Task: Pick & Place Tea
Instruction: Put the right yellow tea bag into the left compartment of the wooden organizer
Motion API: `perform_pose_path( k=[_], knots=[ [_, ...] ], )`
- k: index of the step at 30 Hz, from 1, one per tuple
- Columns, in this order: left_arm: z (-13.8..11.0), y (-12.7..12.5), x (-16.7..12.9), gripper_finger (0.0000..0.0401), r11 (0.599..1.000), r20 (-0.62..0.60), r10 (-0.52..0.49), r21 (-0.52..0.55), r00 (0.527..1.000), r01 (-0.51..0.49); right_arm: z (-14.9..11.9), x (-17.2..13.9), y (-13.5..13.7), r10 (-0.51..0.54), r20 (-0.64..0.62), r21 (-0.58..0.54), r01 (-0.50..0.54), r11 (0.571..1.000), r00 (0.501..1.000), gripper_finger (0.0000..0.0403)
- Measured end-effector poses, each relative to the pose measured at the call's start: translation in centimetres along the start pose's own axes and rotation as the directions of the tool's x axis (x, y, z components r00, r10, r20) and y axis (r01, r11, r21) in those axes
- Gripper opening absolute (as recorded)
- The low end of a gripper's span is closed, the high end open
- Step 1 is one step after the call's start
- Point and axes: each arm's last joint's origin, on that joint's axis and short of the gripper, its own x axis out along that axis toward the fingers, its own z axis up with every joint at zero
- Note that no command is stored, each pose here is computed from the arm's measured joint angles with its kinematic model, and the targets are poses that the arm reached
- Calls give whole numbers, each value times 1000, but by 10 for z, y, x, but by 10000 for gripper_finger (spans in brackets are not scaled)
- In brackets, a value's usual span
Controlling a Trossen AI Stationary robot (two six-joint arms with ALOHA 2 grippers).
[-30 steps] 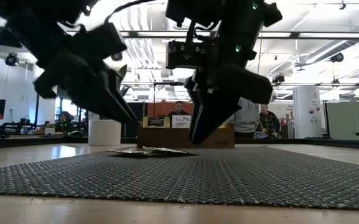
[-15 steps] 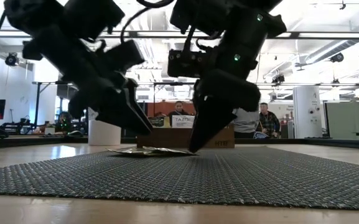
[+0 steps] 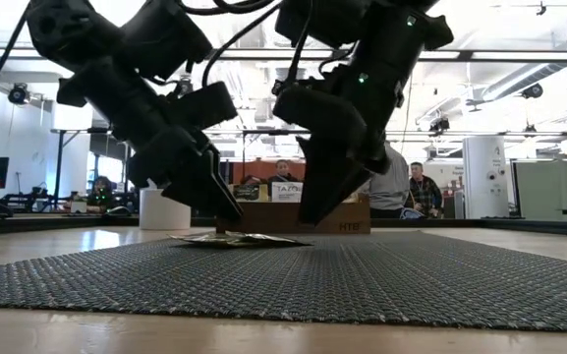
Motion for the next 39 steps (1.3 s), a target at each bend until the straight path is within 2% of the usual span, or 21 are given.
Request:
perform_pose_path(
  k=[3, 7, 12, 15, 17, 19, 21, 28, 32, 35, 39],
  knots=[
    [-2, -2, 4, 119, 999, -5, -29, -21, 1000, 29, 2, -6, -11, -54, 1, 137, 53, 989, 999, 90],
    [-8, -4, 13, 119, 999, -10, -27, -33, 1000, 27, 2, -10, -32, -72, -31, 347, 79, 935, 997, 87],
    [-11, -5, 19, 119, 998, -16, -29, -50, 999, 28, -1, 4, -50, 128, -78, 523, -68, 849, 989, 86],
    [-12, -5, 20, 119, 997, -19, -30, -72, 999, 28, -1, 12, -55, 242, -20, 595, -183, 782, 970, 86],
    [-12, -5, 20, 119, 997, -21, -30, -76, 999, 28, -2, 17, -61, 277, 3, 635, -216, 742, 961, 86],
    [-13, -5, 20, 119, 997, -23, -30, -78, 999, 28, -3, 20, -66, 292, 18, 660, -231, 715, 956, 86],
    [-13, -5, 20, 119, 996, -24, -30, -85, 999, 28, -3, 19, -71, 306, 16, 666, -238, 707, 952, 86],
    [-14, -4, 20, 119, 994, -31, -31, -102, 999, 27, -11, -5, -82, 297, 9, 613, -240, 753, 955, 87],
    [-15, -4, 20, 119, 994, -30, -32, -103, 999, 28, -11, -13, -92, 298, 32, 600, -256, 758, 954, 96],
    [-14, -4, 20, 119, 994, -28, -34, -104, 999, 31, -11, -5, -98, 346, 31, 614, -291, 734, 938, 112],
    [-14, -4, 20, 119, 994, -27, -37, -105, 999, 34, -7, 9, -100, 416, 83, 644, -368, 671, 905, 138]
  ],
)
